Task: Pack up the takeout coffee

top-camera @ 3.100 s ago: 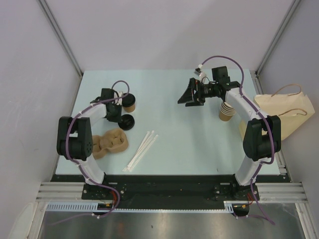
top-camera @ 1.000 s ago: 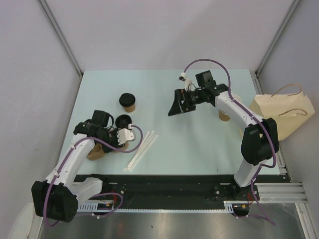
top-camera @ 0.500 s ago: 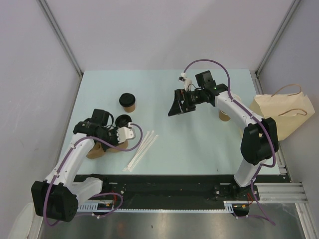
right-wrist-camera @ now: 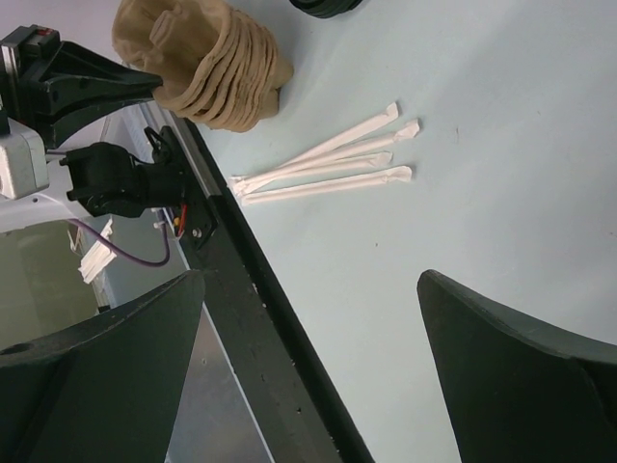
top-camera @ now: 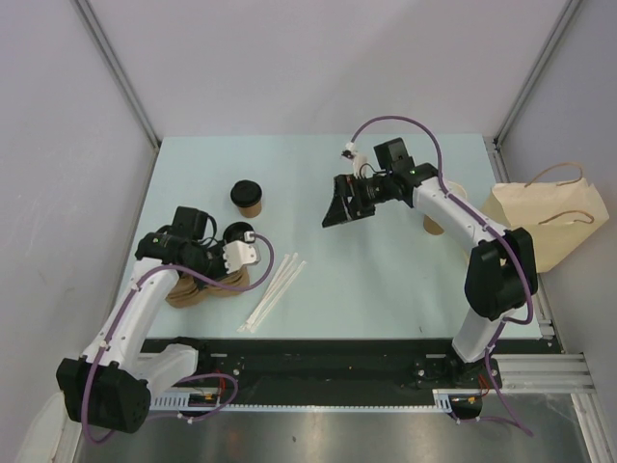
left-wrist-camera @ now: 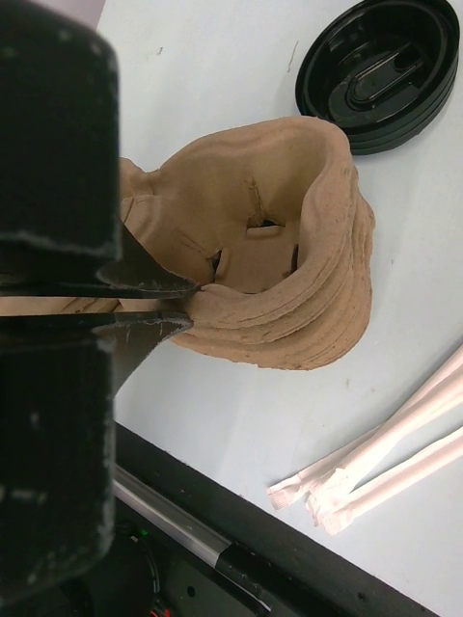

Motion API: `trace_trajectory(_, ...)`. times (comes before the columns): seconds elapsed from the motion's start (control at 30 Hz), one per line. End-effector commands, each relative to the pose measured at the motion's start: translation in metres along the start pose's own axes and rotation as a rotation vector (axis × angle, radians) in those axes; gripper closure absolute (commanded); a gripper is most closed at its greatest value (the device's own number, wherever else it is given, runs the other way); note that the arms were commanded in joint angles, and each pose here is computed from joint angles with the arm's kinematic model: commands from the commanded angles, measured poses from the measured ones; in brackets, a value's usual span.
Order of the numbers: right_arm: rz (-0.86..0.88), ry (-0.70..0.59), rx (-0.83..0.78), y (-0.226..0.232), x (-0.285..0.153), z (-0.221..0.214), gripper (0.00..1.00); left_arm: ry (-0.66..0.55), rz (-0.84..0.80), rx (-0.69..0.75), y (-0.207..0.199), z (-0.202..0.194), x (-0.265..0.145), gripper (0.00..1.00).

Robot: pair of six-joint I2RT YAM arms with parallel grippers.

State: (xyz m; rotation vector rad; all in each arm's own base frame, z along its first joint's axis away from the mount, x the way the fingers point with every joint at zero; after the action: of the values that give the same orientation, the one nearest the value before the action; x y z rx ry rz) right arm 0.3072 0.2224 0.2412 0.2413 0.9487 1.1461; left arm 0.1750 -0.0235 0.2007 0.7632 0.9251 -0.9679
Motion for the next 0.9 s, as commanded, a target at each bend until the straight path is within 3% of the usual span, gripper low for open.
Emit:
trace_trajectory(0.0,0.048,-0.015,-0.042,0.0098,0.0074,0.0071,0.02,-0.044,0.042,-0.003,0.0042,0.0091,-0.0084,0.98)
trace_trajectory(0.53,0.056,0.013,-0.063,0.0169,0.0144,0.0046,0.02,-0.044,0.035,-0.023,0.0065,0.0103,-0.0037,0.76)
trace_trajectory(0.73,0.054,0.014,-0.062,0.0163,0.0148,0.0045,0.02,-0.055,0.031,-0.023,0.0073,0.0125,-0.0046,0.81)
trace_trajectory(0.87,0.057,0.017,-0.063,0.0172,0.0146,0.0038,0.02,-0.065,0.019,-0.024,0.0067,0.0143,-0.0051,0.92)
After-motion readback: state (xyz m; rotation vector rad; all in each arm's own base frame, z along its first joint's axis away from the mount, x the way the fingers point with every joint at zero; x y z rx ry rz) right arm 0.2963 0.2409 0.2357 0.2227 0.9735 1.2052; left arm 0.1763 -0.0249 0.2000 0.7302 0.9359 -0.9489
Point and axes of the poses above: each gripper's point midway between its finger pads, its own x axis out along the fingers, its own y axis along the line the jaws close on, z = x × y, the point moved 8 cm from there along -x, back along the fingers, and after that the axes turned 6 degrees about -x, right-handed, at the moved point
